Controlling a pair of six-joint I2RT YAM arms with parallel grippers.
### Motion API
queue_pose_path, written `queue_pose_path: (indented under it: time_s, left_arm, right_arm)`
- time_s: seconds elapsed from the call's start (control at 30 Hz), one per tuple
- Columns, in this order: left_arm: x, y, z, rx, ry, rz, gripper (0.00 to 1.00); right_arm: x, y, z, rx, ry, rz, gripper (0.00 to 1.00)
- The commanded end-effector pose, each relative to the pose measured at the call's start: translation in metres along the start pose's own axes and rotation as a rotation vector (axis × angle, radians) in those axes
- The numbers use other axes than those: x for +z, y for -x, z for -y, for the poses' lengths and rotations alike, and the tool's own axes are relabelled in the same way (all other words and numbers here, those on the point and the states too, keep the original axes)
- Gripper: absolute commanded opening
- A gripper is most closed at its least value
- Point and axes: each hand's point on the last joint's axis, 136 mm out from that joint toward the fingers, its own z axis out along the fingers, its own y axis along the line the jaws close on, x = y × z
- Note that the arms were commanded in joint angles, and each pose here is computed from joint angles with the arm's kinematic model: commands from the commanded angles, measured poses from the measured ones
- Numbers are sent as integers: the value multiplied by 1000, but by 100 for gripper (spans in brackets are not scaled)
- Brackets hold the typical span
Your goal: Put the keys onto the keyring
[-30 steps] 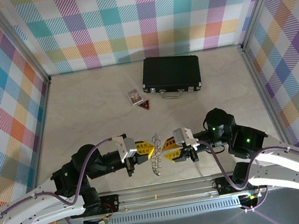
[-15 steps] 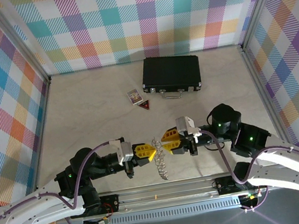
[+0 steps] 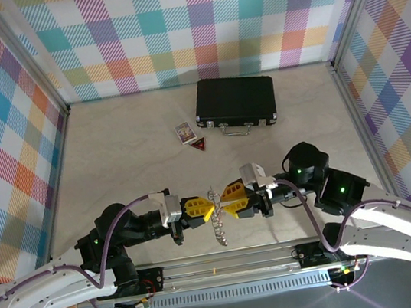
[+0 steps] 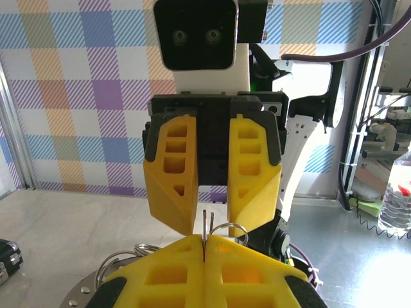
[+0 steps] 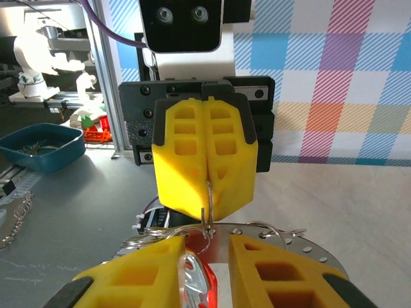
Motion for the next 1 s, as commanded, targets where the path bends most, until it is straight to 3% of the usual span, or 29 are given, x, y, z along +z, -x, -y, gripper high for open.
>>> queue_pose_path:
  time_s: [0.0, 0.3, 0.73, 0.97]
  left_arm:
    - [-4, 16, 4, 21, -19, 63, 0]
    - [-4, 12, 4, 20, -18, 47, 0]
    - [-5, 11, 2, 22, -5, 30, 0]
    - [-7, 5, -2, 10, 21, -9, 0]
  right_arm:
    - [0, 20, -3, -9, 27, 42, 22]
    - [4, 18, -3, -5, 46, 44, 21]
    - [8, 12, 0, 20, 48, 9, 12]
    - [9, 7, 2, 23, 35, -22, 0]
